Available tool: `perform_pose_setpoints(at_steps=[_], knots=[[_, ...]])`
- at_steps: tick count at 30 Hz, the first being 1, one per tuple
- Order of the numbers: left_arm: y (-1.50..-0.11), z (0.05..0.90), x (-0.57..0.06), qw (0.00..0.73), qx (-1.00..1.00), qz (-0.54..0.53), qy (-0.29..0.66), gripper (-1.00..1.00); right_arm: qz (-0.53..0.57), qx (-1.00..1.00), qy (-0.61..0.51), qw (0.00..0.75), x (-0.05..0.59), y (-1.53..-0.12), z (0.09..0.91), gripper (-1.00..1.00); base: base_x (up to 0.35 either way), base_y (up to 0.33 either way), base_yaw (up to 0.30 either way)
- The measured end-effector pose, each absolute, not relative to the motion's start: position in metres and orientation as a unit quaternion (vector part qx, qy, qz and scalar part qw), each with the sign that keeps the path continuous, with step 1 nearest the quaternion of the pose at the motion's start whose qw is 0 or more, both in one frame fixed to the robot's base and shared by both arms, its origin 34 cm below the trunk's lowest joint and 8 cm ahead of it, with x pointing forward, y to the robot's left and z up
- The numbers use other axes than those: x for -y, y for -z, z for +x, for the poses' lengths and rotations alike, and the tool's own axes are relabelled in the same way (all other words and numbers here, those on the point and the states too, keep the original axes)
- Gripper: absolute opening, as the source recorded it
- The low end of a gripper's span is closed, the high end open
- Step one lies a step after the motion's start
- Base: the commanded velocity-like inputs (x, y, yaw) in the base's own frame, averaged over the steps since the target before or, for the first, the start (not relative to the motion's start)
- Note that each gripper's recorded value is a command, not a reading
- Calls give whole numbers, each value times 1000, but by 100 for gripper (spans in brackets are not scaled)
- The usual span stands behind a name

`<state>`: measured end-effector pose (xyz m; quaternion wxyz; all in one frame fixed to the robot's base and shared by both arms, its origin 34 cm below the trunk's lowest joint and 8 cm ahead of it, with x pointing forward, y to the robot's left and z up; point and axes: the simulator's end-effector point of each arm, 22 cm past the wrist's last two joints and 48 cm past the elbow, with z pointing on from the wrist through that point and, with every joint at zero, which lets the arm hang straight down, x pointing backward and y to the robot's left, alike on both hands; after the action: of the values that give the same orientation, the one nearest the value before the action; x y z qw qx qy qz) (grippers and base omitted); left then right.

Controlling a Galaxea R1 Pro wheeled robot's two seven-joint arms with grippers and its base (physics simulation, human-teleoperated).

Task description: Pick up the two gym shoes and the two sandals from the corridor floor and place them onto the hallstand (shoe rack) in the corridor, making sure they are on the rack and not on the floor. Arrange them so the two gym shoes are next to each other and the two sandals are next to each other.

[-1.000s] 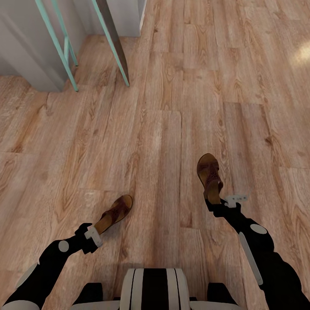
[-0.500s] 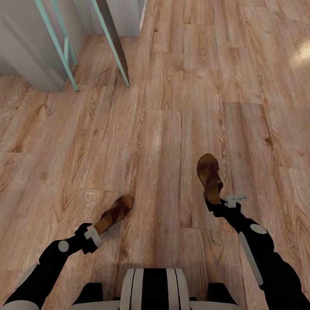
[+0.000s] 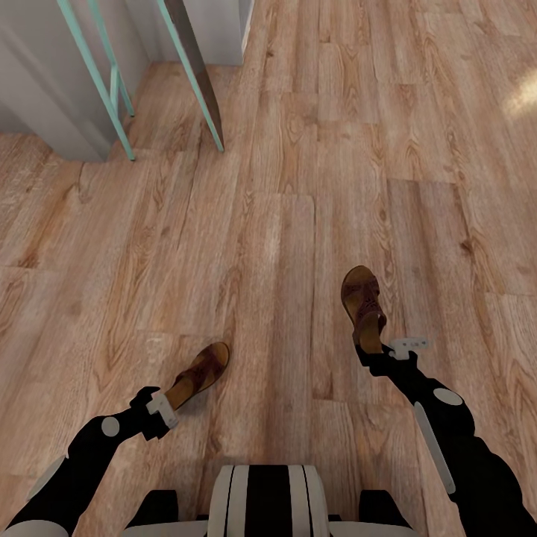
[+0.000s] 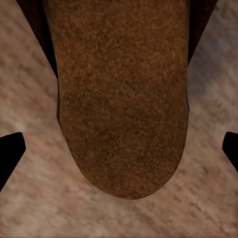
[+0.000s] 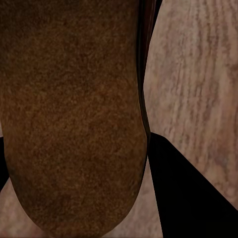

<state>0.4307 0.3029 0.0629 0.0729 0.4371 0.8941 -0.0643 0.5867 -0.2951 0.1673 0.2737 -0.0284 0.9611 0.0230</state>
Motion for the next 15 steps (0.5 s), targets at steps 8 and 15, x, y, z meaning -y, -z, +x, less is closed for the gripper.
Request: perform_pose_setpoints(at_steps=[8, 15], knots=[[-63, 431, -302, 73, -894, 437, 65, 100, -28, -961, -23, 274, 295, -167, 587, -100, 2, 0, 0], [-63, 431, -302, 73, -894, 438, 65, 100, -28, -961, -23, 274, 295, -167, 587, -100, 32, 0, 0]])
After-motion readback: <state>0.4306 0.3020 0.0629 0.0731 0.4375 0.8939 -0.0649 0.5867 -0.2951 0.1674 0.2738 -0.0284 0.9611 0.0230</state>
